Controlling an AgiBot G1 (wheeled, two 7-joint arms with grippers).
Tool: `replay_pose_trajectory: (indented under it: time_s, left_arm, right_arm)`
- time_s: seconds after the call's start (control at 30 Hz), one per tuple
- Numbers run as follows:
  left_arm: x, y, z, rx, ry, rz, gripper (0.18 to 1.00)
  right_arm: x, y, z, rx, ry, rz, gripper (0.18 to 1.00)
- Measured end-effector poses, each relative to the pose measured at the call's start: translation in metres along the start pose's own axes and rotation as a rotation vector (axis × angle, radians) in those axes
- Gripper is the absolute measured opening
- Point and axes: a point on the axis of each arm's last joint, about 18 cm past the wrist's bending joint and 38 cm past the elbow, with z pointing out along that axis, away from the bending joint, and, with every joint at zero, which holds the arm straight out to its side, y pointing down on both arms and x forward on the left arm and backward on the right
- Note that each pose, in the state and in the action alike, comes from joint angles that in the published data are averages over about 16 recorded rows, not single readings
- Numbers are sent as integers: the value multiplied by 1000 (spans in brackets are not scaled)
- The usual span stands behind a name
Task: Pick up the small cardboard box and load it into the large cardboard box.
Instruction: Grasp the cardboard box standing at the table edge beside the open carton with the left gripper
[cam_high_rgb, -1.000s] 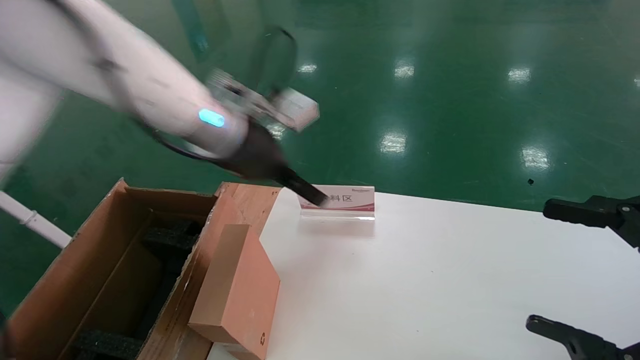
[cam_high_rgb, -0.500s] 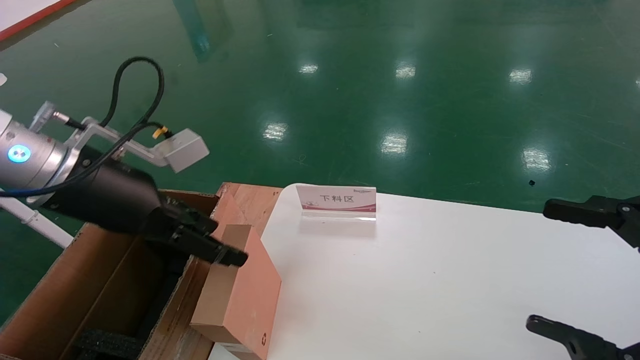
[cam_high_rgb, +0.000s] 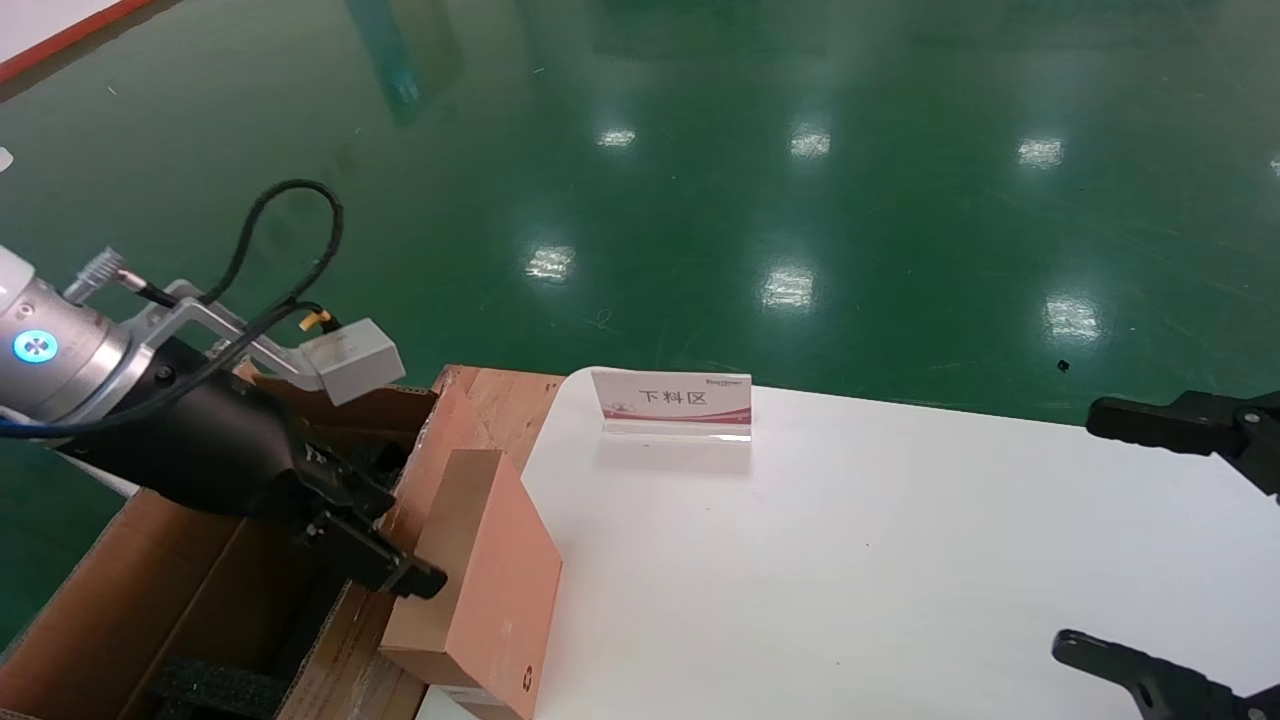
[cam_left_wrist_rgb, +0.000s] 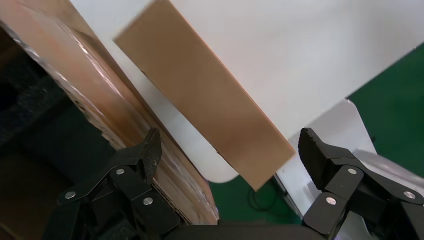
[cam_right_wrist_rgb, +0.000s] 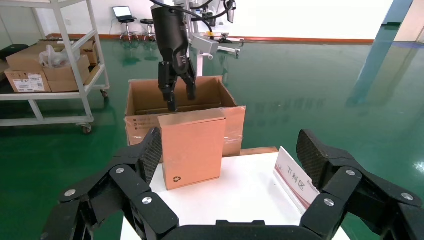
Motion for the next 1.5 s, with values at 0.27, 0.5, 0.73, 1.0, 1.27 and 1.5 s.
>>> replay_pose_trajectory:
  time_s: [0.27,0.5,0.73,1.0,1.27,1.5]
  left_arm:
    - [10,-11,10,-95,-6,10,1001]
    - [16,-18,19,-161,-20,-2,1001]
    - [19,-24,28,-190,-30,-22,1001]
    - [17,-27,42,-198,-46,-39,1001]
    - [8,-27,57,-197,-82,-49,1001]
    - [-2,-28,65,-187,-134,-48,1001]
  right_arm:
    - [0,0,0,0,0,0,1000]
    - [0,0,0,0,0,0,1000]
    - [0,0,0,0,0,0,1000]
    - [0,0,0,0,0,0,1000]
    - [0,0,0,0,0,0,1000]
    - [0,0,0,0,0,0,1000]
